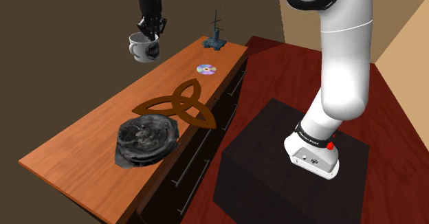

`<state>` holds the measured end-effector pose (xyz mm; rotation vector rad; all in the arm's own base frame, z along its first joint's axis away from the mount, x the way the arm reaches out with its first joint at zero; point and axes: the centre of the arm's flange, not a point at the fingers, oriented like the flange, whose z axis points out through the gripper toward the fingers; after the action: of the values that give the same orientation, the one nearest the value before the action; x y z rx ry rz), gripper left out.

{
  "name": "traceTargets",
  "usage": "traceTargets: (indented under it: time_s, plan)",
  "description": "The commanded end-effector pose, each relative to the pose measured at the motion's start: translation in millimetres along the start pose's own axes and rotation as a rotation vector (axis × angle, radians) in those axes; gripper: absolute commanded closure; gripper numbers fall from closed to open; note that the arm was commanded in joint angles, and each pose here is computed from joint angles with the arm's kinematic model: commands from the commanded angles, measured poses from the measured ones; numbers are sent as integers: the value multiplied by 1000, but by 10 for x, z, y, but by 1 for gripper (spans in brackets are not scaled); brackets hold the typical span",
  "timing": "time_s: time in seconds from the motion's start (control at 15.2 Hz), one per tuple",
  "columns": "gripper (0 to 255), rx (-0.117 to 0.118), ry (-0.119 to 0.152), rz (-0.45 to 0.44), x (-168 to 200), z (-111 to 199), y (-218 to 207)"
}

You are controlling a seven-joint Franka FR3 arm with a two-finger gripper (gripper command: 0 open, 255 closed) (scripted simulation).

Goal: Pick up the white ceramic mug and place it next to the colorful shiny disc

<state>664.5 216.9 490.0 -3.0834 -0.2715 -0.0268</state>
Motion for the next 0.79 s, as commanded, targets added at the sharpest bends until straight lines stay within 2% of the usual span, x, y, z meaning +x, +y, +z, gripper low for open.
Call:
traceTargets:
  time_s: [0.0,0.4,0.73]
  plan:
    - [255,0,0,-1,157,6,200]
    - [255,0,0,-1,637,-14,771]
    - [255,0,0,-1,631,250,783]
